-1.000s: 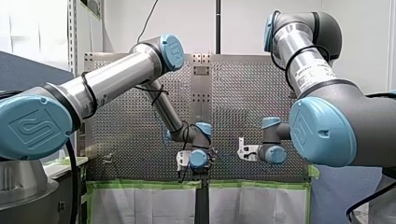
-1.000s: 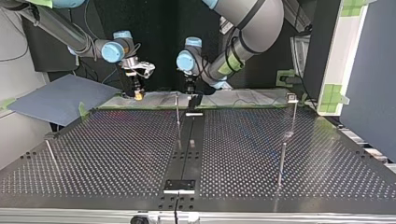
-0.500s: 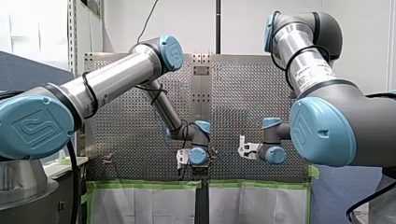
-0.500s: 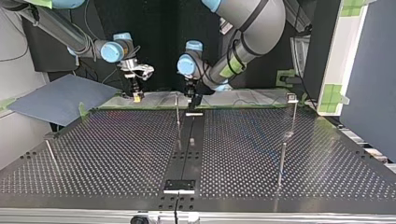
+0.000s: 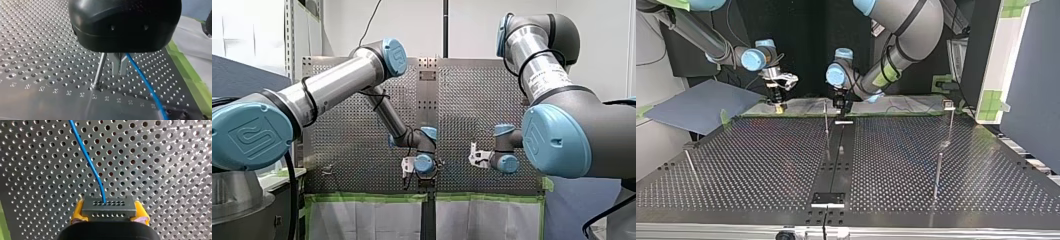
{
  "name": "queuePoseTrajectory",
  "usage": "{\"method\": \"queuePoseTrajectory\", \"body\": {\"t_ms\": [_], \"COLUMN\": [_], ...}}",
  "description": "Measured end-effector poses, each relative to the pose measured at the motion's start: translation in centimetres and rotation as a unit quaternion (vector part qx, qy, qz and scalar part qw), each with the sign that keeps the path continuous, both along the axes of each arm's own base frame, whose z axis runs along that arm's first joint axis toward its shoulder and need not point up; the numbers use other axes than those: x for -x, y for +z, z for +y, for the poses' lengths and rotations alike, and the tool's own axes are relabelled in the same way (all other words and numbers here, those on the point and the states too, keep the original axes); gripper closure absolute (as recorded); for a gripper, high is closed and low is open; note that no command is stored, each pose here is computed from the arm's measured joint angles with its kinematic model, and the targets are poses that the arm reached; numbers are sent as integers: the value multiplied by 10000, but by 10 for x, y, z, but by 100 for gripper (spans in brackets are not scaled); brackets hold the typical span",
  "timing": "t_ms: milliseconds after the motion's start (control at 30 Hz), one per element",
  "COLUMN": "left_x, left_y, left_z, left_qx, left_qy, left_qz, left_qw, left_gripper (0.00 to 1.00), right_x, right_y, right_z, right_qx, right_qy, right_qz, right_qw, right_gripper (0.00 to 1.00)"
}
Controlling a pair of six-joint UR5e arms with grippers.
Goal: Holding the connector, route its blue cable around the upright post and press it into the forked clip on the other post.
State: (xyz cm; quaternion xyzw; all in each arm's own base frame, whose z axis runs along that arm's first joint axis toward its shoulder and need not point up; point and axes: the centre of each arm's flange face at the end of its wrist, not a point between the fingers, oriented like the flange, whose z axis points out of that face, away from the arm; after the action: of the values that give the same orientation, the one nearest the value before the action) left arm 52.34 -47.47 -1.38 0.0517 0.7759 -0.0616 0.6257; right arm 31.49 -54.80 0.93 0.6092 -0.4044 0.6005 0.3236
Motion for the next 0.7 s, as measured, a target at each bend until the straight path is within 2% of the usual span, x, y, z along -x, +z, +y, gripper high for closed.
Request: {"method": "queuePoseTrajectory", "body": {"t_ms": [433,500,533,600,633,700], "left_x": [-9,-9,-9,-9,-9,-9], "left_y": [4,4,4,4,4,4], "left_z": [4,4,4,3,3,1], "left_qx": [-1,-2,-1,6,14,28], "left_qy": [38,34,23,-4,-34,-93], "left_qz": [0,3,6,9,9,7], "left_qw": [10000,10000,10000,10000,10000,10000], "left_gripper": [95,77,77,65,65,55], "right_x": [3,3,3,3,3,2], "right_y": [1,1,0,0,0,-1], "right_z": [-9,-9,-9,-9,-9,-9], "right_qx": [35,34,34,30,27,25], "right_qy": [-58,-58,-59,-57,-57,-55], "right_qz": [-2,1,5,8,7,4], "right_qw": [10000,10000,10000,10000,10000,10000], "right_gripper": [100,100,100,100,100,100]}}
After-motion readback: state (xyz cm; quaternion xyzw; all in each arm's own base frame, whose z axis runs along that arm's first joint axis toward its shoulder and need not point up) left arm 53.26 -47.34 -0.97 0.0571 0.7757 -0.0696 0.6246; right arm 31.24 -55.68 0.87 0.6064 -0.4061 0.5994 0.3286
